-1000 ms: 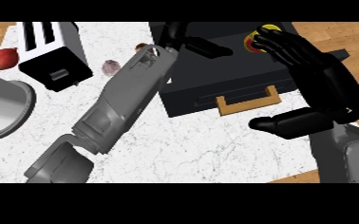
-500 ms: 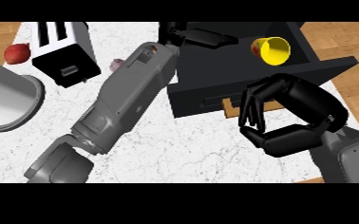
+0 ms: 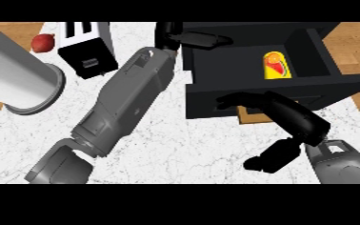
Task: Pick up the cup, place it into the drawer and close the drawer
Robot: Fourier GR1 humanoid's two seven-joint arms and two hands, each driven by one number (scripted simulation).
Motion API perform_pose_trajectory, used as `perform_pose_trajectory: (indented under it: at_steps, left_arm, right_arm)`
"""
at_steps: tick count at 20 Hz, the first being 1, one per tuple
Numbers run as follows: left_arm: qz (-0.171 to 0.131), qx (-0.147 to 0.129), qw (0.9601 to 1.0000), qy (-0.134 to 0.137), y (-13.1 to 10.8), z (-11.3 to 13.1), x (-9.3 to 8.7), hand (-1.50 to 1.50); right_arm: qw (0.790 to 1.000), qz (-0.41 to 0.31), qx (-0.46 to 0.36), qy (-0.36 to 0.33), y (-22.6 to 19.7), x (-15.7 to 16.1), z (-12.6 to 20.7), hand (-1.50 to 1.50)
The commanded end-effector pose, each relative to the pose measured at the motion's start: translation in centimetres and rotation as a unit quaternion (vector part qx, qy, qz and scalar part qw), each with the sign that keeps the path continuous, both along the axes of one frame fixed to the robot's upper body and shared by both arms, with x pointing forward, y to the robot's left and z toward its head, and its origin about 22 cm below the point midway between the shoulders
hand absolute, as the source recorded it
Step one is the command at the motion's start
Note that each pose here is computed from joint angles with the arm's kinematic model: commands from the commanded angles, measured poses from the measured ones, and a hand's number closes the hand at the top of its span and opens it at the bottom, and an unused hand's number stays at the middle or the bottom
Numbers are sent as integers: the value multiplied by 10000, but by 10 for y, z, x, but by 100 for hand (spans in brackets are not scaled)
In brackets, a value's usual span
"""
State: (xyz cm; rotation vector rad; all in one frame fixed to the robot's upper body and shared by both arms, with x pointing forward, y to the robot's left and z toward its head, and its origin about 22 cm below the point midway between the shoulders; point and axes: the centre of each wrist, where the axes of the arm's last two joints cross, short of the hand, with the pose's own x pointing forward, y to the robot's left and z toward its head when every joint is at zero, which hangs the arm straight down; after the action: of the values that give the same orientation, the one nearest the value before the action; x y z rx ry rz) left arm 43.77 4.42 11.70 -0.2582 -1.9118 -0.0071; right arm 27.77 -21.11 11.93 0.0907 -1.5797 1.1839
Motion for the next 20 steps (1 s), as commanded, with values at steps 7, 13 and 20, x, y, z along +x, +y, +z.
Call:
perform_pose_trajectory:
  at_steps: [7,13,20]
  left_arm:
    - [-47,-466,9989,6,35,-22,-2,-150]
    - [2,-528,9986,-59,57,-41,-11,-150]
    - [-169,-616,9979,52,94,-56,-18,-150]
  right_arm:
    - [9903,-228,-1336,302,6,33,-106,-150]
    - [9867,-722,-1416,347,-2,80,-129,150]
    - [9882,-1318,-735,-276,-30,117,-111,150]
